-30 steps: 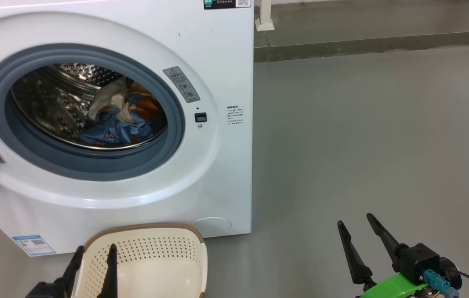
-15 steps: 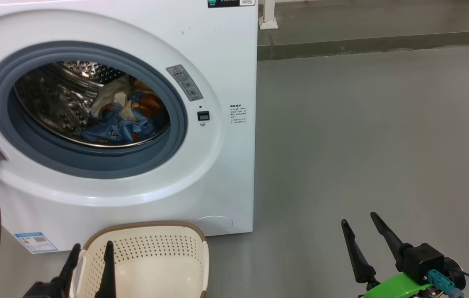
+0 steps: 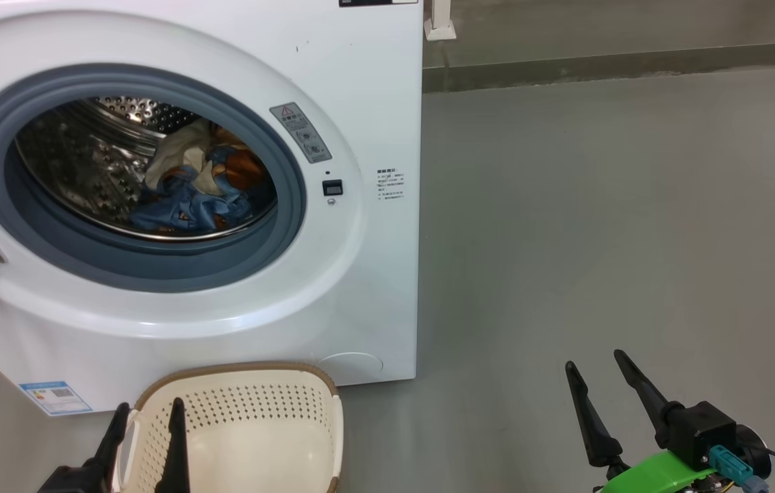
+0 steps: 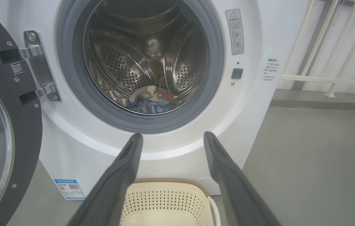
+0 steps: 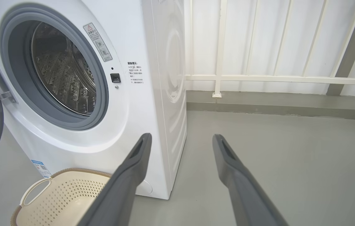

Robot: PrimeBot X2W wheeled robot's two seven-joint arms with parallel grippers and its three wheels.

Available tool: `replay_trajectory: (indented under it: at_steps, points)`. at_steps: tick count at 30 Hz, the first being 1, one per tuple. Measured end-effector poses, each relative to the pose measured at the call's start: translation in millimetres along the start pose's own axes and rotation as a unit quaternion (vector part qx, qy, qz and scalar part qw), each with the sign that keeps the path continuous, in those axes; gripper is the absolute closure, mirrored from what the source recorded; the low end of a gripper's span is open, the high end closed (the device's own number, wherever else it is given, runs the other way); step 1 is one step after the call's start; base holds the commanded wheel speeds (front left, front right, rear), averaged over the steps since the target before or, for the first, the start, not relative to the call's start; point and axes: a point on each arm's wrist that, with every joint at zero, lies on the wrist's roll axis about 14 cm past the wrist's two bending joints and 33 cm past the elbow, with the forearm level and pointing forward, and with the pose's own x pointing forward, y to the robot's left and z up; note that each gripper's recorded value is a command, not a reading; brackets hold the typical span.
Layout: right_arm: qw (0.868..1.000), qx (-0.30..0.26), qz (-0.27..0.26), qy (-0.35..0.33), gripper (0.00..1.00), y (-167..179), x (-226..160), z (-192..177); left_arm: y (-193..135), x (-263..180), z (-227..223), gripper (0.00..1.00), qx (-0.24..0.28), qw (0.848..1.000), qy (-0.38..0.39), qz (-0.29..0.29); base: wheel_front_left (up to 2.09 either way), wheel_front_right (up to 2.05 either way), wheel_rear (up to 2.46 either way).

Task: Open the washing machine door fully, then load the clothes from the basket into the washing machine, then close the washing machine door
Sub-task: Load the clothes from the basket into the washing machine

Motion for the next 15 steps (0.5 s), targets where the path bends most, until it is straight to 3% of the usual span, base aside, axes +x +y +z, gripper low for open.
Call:
replay_trajectory:
  at_steps: [15]
  points:
    - [1.0,0.0,0.0,0.002,0.0,0.1,1.6,-1.7,0.2,0.3,-3.2,0.0,-0.002,1.0,0.004,-0.001,0.0,0.0,0.0]
